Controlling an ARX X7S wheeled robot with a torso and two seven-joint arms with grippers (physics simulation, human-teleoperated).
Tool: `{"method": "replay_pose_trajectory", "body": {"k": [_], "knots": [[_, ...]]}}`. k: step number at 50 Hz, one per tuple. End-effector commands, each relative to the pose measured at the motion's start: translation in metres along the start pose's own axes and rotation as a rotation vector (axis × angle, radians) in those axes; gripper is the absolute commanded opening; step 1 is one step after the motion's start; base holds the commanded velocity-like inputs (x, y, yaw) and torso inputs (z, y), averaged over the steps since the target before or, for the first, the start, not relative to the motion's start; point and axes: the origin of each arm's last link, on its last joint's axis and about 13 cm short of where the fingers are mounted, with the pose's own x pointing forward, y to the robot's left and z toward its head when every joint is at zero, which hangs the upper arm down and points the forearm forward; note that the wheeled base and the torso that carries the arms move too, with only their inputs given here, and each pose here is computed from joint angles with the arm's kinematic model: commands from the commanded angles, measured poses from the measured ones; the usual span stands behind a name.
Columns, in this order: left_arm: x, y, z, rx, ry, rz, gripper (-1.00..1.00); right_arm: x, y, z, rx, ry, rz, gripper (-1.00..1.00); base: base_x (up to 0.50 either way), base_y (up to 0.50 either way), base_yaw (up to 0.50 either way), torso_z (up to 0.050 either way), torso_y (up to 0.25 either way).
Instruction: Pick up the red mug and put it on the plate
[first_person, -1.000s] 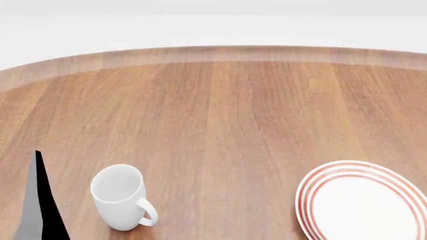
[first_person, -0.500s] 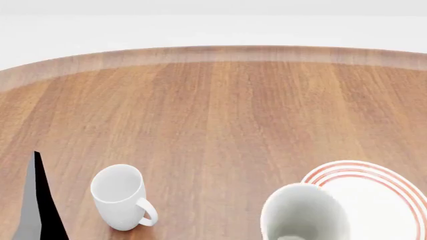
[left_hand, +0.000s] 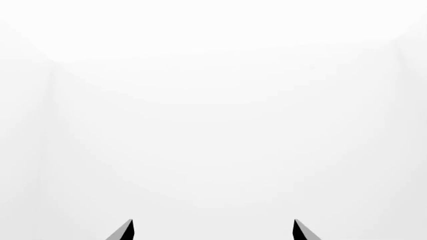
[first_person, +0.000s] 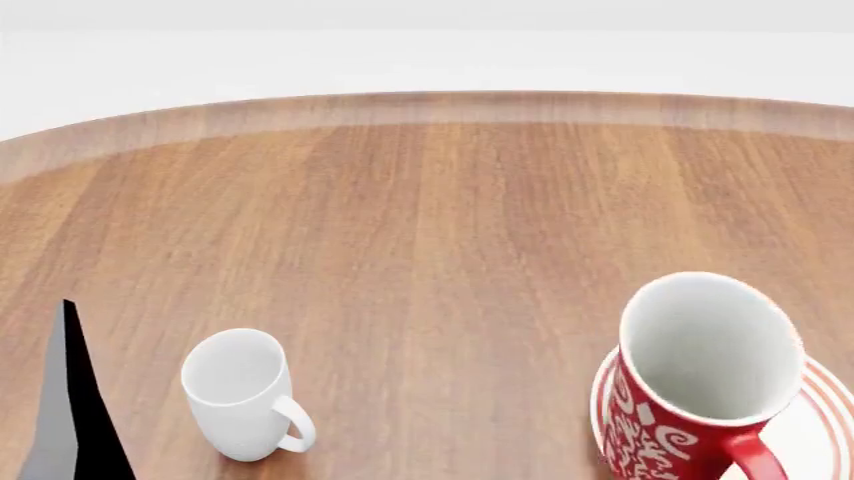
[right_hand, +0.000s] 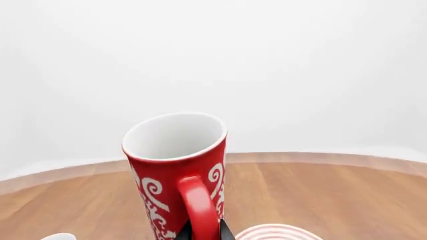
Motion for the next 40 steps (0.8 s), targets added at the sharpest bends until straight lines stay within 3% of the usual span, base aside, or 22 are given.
{"method": "replay_pose_trajectory", "body": {"k": [1, 17, 19, 20, 22, 28, 32, 40], "knots": [[0.0, 0.001, 0.001, -0.003, 0.0, 0.007, 1.0, 0.024, -0.002, 0.015, -0.027, -0.008, -0.069, -1.0, 0.0, 0.0, 0.0, 0.0, 0.0], [0.0, 0.001, 0.001, -0.003, 0.0, 0.007, 1.0, 0.024, -0.002, 0.015, -0.027, -0.008, -0.069, -1.0, 0.0, 0.0, 0.0, 0.0, 0.0], [-0.001, -0.002, 0.001, 0.0, 0.002, 0.005, 1.0, 0.03, -0.004, 0.016, -0.091, -0.021, -0.077, -1.0, 0.0, 0.0, 0.0, 0.0, 0.0], [-0.001, -0.001, 0.0, 0.001, 0.003, 0.009, 1.0, 0.044, -0.011, 0.015, -0.149, -0.039, -0.117, -1.0, 0.0, 0.0, 0.0, 0.0, 0.0], [-0.002, -0.002, 0.001, 0.001, 0.001, 0.005, 1.0, 0.066, -0.023, 0.021, -0.174, -0.057, -0.15, -1.0, 0.0, 0.0, 0.0, 0.0, 0.0], [-0.001, -0.002, 0.001, 0.006, 0.0, 0.002, 1.0, 0.093, -0.038, 0.045, -0.262, -0.111, -0.163, -1.0, 0.0, 0.0, 0.0, 0.0, 0.0], [0.0, -0.001, 0.001, 0.006, 0.001, 0.001, 1.0, 0.102, -0.044, 0.055, -0.227, -0.094, -0.129, -1.0, 0.0, 0.0, 0.0, 0.0, 0.0], [0.0, 0.0, 0.001, 0.005, 0.003, 0.002, 1.0, 0.12, -0.063, 0.076, -0.259, -0.098, -0.104, -1.0, 0.0, 0.0, 0.0, 0.0, 0.001]]}}
